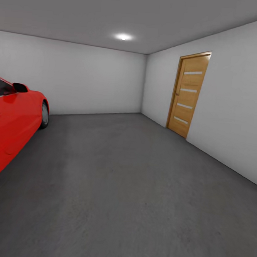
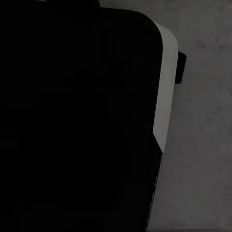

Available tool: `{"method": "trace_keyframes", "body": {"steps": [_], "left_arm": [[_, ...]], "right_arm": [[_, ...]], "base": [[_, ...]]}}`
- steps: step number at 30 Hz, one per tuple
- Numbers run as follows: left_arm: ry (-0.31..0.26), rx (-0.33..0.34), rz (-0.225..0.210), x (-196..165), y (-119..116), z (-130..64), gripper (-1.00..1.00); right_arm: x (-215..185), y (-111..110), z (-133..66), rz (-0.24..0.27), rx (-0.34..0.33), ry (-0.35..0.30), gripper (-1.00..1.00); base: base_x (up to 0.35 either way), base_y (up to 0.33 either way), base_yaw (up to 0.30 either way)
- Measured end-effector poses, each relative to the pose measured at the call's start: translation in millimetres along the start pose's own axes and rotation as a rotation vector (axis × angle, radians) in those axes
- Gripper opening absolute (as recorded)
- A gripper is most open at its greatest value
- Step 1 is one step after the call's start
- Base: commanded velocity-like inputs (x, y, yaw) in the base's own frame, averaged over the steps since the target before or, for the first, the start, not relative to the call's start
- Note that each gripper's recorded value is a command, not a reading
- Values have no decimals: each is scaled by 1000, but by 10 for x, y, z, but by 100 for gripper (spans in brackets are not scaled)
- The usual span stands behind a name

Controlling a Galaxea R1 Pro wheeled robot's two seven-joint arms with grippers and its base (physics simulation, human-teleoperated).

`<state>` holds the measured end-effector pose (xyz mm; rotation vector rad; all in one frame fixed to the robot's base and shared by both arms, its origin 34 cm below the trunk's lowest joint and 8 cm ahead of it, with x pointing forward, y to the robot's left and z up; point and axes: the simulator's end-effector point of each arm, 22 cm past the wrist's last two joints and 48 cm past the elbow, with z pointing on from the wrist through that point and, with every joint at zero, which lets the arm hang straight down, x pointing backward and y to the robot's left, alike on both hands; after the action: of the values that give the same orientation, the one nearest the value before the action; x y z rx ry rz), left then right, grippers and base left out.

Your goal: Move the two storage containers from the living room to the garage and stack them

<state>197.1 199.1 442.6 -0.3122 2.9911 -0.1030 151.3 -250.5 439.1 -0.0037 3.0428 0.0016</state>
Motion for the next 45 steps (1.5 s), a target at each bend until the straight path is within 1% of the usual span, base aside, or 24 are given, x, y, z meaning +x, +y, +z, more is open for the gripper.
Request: {"method": "trace_keyframes", "body": {"steps": [45], "left_arm": [[0, 0, 0, 0, -2, 0, 100]], "right_arm": [[1, -3, 0, -6, 0, 0, 100]], "base": [[322, 0, 0]]}}
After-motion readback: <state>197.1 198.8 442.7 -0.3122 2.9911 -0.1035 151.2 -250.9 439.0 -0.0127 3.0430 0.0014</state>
